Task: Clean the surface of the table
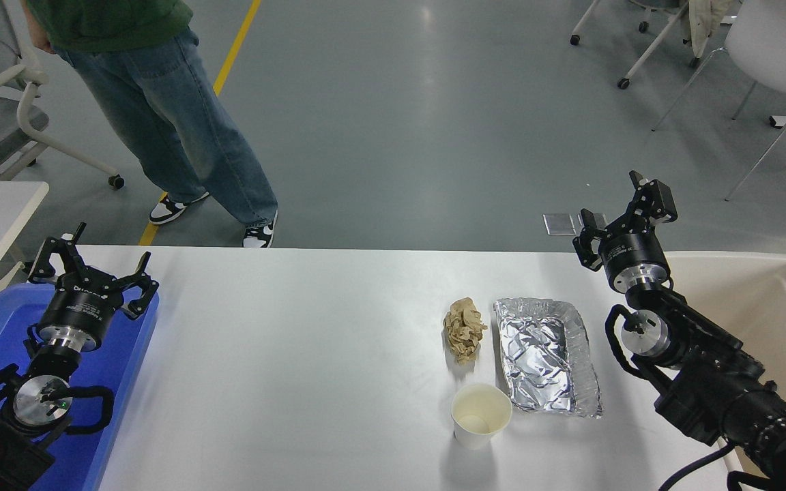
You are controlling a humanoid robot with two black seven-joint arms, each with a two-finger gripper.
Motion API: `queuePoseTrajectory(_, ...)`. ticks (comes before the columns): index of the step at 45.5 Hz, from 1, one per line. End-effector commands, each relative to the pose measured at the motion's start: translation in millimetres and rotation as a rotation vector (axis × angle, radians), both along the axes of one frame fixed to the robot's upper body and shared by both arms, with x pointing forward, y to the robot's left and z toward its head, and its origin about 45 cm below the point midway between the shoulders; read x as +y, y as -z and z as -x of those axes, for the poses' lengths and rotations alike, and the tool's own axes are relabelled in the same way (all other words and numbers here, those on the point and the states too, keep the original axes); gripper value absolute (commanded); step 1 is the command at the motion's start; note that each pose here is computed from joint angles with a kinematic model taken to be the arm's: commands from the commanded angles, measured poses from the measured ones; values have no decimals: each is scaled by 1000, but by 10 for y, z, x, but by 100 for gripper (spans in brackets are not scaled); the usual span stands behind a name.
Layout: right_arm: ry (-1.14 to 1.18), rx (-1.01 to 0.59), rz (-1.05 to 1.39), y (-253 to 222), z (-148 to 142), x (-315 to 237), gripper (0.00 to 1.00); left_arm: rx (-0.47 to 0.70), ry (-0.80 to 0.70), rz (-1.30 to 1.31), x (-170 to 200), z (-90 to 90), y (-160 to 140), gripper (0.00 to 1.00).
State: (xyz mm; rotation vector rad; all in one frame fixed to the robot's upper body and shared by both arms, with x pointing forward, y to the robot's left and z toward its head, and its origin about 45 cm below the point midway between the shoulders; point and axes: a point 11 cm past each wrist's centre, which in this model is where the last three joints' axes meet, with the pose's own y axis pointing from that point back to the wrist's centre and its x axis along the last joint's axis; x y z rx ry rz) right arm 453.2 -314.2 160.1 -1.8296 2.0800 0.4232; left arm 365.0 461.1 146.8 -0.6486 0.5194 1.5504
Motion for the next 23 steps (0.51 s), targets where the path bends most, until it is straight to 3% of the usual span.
queuePoseTrajectory(1, 3, -3, 5, -14, -2, -31, 100, -1, -1, 0, 1, 0, -2, 100)
queuePoseTrajectory(23, -6, -11, -4, -37, -12, -5, 100, 1, 0, 0, 1, 5, 5, 100)
